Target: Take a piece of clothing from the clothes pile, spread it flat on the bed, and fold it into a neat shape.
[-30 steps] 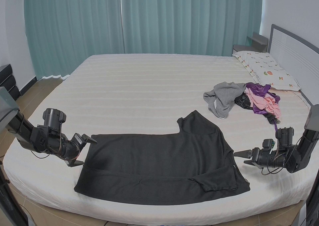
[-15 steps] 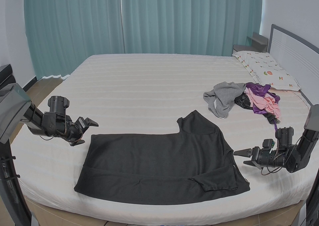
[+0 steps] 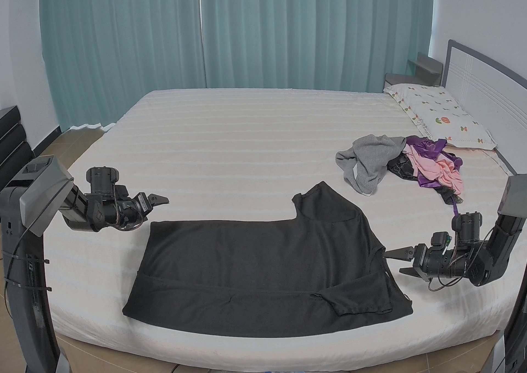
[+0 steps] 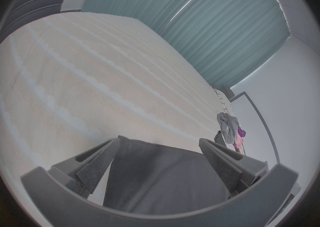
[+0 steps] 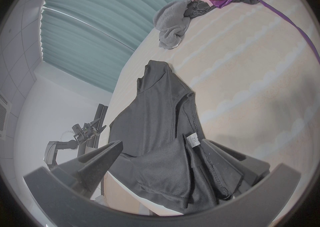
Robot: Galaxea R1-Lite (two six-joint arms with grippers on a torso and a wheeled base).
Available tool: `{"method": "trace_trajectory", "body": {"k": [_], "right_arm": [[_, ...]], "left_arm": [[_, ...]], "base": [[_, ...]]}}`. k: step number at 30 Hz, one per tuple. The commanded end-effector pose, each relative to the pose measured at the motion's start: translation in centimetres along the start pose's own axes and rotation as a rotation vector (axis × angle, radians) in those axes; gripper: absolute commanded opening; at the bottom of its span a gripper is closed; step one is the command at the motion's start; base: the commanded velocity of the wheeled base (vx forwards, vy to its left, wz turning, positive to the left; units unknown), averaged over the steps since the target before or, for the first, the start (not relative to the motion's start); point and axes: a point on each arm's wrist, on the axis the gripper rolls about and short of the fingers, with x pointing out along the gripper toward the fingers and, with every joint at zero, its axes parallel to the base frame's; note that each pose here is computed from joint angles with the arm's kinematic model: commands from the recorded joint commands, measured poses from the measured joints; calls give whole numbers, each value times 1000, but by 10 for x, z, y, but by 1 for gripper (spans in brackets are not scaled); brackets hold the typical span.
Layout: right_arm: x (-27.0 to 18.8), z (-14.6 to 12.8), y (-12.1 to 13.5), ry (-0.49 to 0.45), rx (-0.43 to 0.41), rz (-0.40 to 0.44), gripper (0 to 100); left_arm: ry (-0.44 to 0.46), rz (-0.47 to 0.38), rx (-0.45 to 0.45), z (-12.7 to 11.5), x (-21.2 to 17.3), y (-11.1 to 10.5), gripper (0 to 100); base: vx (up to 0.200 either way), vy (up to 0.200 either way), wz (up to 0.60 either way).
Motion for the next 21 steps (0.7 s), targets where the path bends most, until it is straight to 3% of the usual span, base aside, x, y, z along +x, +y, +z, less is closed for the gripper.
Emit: {"method": "trace_trajectory", "body": {"k": [1,21], "right_arm": [[8,-4,-9,18,13,-8,100],[13,-6,-7,-1,50,16,100]], "left_arm": [[12,10,11,-14,18,20,100],[-16,-13,37,-19,28,27,100]], "base": [[0,0,0],[0,0,0]]}}
